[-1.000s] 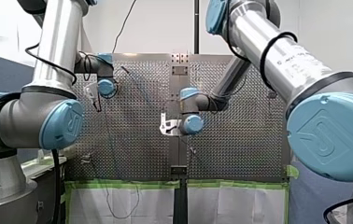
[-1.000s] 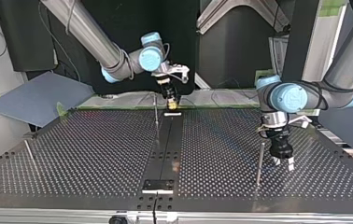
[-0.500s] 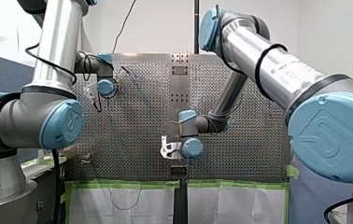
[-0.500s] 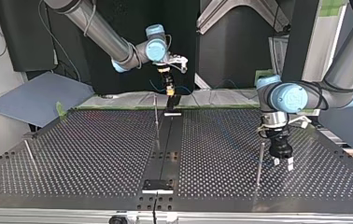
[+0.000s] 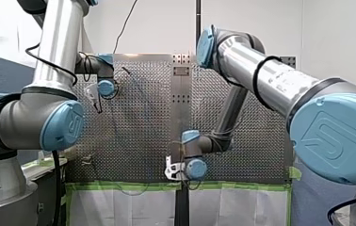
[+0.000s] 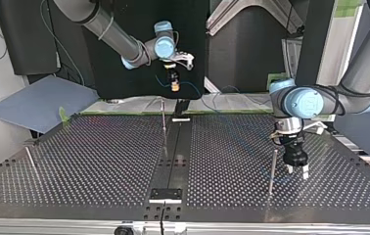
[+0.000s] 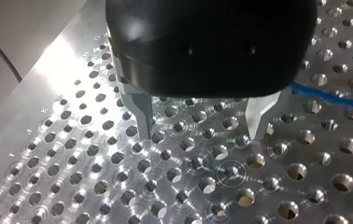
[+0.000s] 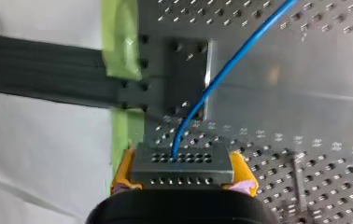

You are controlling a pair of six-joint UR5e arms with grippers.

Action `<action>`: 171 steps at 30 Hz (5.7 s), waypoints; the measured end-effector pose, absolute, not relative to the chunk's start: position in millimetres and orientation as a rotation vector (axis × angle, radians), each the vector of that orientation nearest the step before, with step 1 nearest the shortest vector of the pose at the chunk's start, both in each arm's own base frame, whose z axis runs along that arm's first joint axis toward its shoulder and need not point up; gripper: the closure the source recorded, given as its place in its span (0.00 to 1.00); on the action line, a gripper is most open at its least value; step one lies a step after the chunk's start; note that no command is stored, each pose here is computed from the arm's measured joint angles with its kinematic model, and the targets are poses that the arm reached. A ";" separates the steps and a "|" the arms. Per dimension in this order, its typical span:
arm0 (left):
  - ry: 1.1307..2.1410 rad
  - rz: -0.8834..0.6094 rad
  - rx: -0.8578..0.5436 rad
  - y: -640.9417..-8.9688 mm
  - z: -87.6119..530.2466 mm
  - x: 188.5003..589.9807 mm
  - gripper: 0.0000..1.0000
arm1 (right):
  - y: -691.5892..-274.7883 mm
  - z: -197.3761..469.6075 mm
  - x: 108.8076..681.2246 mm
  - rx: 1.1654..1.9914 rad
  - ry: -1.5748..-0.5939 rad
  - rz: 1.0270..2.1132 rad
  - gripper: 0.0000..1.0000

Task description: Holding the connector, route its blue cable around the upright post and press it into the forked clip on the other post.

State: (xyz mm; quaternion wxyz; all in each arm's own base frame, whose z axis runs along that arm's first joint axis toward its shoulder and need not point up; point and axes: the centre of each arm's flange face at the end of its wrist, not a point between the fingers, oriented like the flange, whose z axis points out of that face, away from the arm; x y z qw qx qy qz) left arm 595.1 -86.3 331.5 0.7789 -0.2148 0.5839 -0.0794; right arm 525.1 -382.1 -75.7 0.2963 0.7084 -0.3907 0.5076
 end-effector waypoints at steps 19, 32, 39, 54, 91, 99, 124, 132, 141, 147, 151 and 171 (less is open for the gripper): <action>1.261 -0.166 -0.468 -84.4 331.4 595.3 0.00 | -387.2 -175.2 478.6 1.862 -1.105 1.257 1.00; 1.262 -0.166 -0.469 -84.3 331.1 595.3 0.00 | -377.5 -241.0 437.3 1.899 -1.146 1.144 1.00; 1.263 -0.166 -0.469 -84.3 331.1 595.2 0.00 | -374.9 -257.2 423.7 1.905 -1.165 1.101 1.00; 1.278 -0.172 -0.467 -89.4 329.4 593.4 0.00 | -391.8 -206.8 420.3 1.832 -1.164 1.147 1.00; 1.301 -0.181 -0.472 -96.4 326.2 590.1 0.00 | -388.9 -81.2 352.1 1.666 -1.203 1.149 1.00; 1.301 -0.177 -0.476 -96.3 326.0 589.9 0.00 | -404.1 -47.3 323.3 1.594 -1.204 1.170 1.00; 1.306 -0.166 -0.485 -98.2 324.8 588.3 0.00 | -435.1 -4.0 320.1 1.602 -1.099 1.377 1.00; 1.317 -0.182 -0.491 -103.8 323.5 586.2 0.00 | -433.7 -4.3 324.5 1.650 -1.067 1.429 1.00; 1.363 -0.228 -0.529 -112.5 313.2 577.1 0.00 | -432.5 -4.3 327.2 1.674 -1.048 1.455 1.00; 1.390 -0.244 -0.538 -117.3 302.0 568.8 0.00 | -432.5 -4.3 327.4 1.675 -1.046 1.455 1.00; 1.401 -0.250 -0.534 -121.3 298.6 565.2 0.00 | -432.5 -4.2 327.4 1.674 -1.046 1.455 1.00; 1.390 -0.156 -0.643 -105.5 318.2 503.0 0.00 | -432.1 -4.1 328.2 1.673 -1.045 1.457 1.00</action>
